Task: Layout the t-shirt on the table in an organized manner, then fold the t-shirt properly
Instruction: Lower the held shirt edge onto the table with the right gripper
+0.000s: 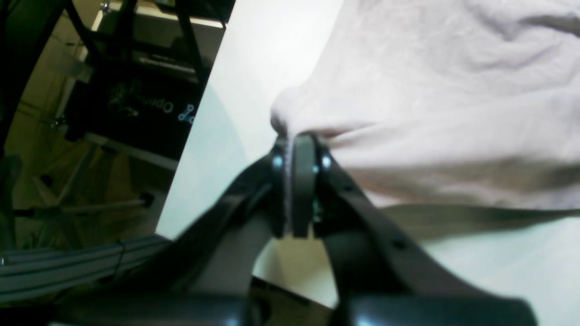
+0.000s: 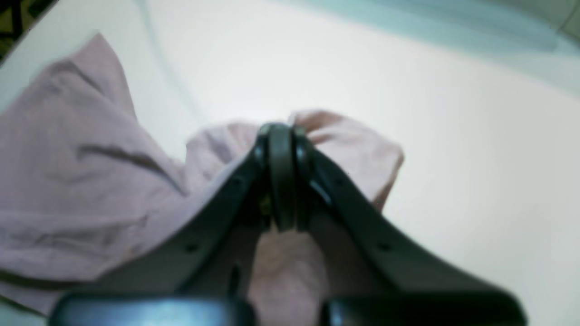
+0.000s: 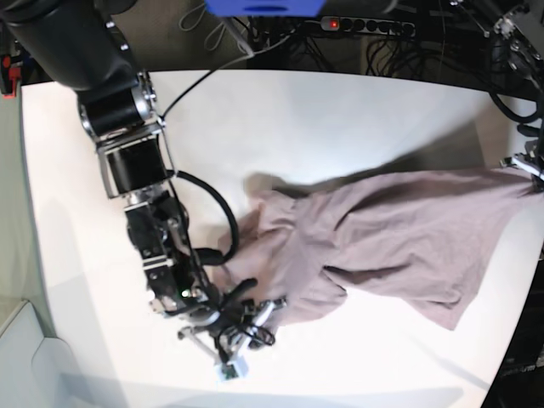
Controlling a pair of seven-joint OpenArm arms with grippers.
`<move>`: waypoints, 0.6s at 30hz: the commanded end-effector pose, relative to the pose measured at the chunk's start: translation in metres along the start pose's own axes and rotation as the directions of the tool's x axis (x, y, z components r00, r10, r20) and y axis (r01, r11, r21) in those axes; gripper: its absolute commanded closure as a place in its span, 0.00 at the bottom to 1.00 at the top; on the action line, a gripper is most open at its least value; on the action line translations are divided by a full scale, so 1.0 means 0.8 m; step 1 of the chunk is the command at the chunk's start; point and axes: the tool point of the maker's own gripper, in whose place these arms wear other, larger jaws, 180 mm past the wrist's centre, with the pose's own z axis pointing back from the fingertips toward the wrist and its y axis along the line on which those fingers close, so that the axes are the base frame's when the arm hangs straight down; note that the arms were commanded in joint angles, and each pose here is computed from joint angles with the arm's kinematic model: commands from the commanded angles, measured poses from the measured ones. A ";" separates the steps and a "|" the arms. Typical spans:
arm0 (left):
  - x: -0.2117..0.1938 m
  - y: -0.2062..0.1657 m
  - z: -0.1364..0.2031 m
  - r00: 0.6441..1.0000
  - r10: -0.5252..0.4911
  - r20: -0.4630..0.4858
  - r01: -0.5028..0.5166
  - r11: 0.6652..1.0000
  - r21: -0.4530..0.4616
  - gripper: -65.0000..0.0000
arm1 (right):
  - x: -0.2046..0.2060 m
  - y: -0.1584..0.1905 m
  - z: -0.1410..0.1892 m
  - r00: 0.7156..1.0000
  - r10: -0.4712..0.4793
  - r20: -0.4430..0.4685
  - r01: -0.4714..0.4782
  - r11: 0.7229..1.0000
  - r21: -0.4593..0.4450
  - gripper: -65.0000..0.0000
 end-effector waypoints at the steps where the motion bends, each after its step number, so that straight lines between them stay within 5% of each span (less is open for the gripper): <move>1: 0.017 0.005 0.005 0.999 -0.007 0.048 0.006 1.000 0.015 1.00 | 0.029 -0.005 0.001 0.999 0.007 0.052 -0.007 1.000 -0.008 1.00; 16: 0.012 -0.002 0.003 0.999 0.010 0.043 -0.011 1.000 0.001 1.00 | 0.004 0.034 -0.011 0.990 0.112 -0.089 -0.108 0.993 0.045 1.00; 18: 0.012 -0.002 0.003 0.999 0.010 0.043 -0.011 1.000 0.001 1.00 | 0.010 0.033 -0.012 0.989 0.116 -0.095 -0.112 0.993 0.044 0.94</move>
